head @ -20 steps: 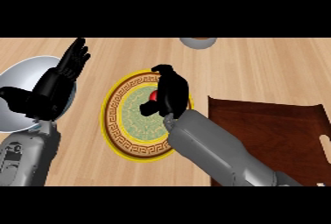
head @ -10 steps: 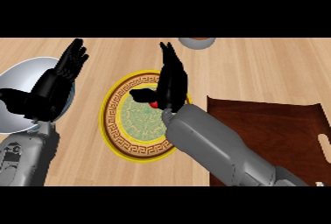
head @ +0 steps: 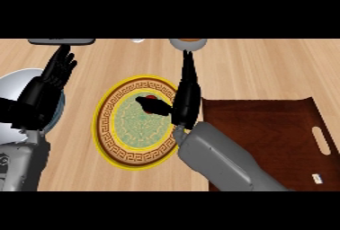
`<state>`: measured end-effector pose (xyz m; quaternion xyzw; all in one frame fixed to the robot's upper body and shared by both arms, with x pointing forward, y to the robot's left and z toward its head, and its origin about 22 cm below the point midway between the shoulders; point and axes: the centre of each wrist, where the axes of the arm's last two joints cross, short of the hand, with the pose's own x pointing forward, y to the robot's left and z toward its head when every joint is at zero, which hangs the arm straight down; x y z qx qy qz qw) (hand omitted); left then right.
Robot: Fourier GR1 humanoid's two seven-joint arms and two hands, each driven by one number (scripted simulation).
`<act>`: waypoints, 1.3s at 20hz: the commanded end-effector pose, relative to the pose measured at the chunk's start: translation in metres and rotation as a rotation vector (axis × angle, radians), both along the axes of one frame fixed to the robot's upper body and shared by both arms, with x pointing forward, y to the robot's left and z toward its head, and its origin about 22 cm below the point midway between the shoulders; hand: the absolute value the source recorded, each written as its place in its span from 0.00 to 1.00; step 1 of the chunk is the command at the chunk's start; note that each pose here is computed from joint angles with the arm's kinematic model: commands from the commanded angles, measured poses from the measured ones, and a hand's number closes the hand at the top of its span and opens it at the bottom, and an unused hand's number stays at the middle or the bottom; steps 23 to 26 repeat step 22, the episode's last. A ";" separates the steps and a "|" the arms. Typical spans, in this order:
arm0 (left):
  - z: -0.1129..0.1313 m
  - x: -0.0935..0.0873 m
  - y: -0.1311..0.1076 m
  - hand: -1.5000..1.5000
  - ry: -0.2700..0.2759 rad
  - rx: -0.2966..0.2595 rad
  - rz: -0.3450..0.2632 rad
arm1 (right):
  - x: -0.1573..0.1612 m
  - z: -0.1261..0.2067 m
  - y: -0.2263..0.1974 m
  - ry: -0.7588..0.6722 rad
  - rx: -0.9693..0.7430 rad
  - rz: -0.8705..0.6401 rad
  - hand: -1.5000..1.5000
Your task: Pick the tomato from the tray and place it in the plate
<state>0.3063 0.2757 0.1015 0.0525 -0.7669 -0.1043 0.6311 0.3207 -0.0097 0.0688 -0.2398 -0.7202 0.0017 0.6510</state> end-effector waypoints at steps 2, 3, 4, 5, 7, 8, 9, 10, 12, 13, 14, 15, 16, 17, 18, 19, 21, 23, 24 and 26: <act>-0.007 -0.006 0.008 0.50 -0.010 0.007 0.028 | -0.018 -0.002 -0.032 -0.060 0.091 -0.054 0.00; -0.017 -0.027 -0.007 0.50 0.008 -0.004 0.035 | -0.036 -0.016 -0.049 -0.030 0.084 -0.042 0.00; 0.000 -0.003 0.021 0.50 0.013 0.013 0.030 | -0.040 -0.014 -0.063 -0.059 0.055 -0.022 0.00; -0.002 -0.023 0.017 0.50 0.021 0.018 0.023 | -0.049 -0.011 -0.076 -0.077 0.063 -0.018 0.00; 0.004 -0.018 0.009 0.50 0.027 0.007 0.021 | -0.061 -0.014 -0.091 -0.050 0.057 0.001 0.00; 0.005 -0.006 0.013 0.50 0.020 0.010 0.019 | -0.075 -0.015 -0.096 -0.045 0.057 -0.005 0.00; 0.003 -0.010 0.008 0.50 0.016 -0.005 0.017 | -0.067 -0.023 -0.109 -0.060 0.030 -0.035 0.00; 0.019 -0.017 0.000 0.50 0.000 -0.009 0.019 | -0.087 -0.028 -0.116 -0.042 0.039 -0.011 0.00; 0.007 -0.013 -0.006 0.50 0.007 0.004 0.015 | -0.088 -0.010 -0.135 -0.048 0.029 0.015 0.00; -0.016 -0.009 0.010 0.50 0.005 0.026 0.039 | -0.097 -0.024 -0.135 -0.043 0.027 0.003 0.00; 0.023 -0.001 0.017 0.50 0.008 0.019 0.022 | -0.102 -0.020 -0.132 -0.046 0.037 -0.001 0.00; -0.002 -0.003 0.014 0.50 0.004 -0.007 0.016 | -0.106 -0.017 -0.144 -0.055 0.036 -0.006 0.00; -0.004 0.004 0.010 0.50 0.011 0.002 0.031 | -0.112 -0.009 -0.159 -0.064 0.024 0.021 0.00; 0.019 0.004 0.013 0.50 0.015 0.022 0.023 | -0.122 -0.025 -0.159 -0.036 0.008 0.012 0.00; -0.001 -0.019 -0.002 0.50 -0.004 0.013 0.022 | -0.128 -0.033 -0.161 -0.051 0.019 -0.002 0.00; 0.014 -0.008 0.003 0.50 0.012 0.018 0.014 | -0.119 -0.017 -0.178 -0.061 -0.015 0.010 0.00; 0.017 -0.010 0.017 0.50 0.004 0.008 0.032 | -0.130 -0.038 -0.167 -0.074 -0.019 -0.026 0.00; -0.005 -0.018 0.006 0.50 0.021 0.012 0.035 | -0.138 -0.028 -0.183 -0.068 -0.043 -0.032 0.00; -0.005 -0.018 0.006 0.50 0.021 0.012 0.035 | -0.138 -0.028 -0.183 -0.068 -0.043 -0.032 0.00; -0.005 -0.018 0.006 0.50 0.021 0.012 0.035 | -0.138 -0.028 -0.183 -0.068 -0.043 -0.032 0.00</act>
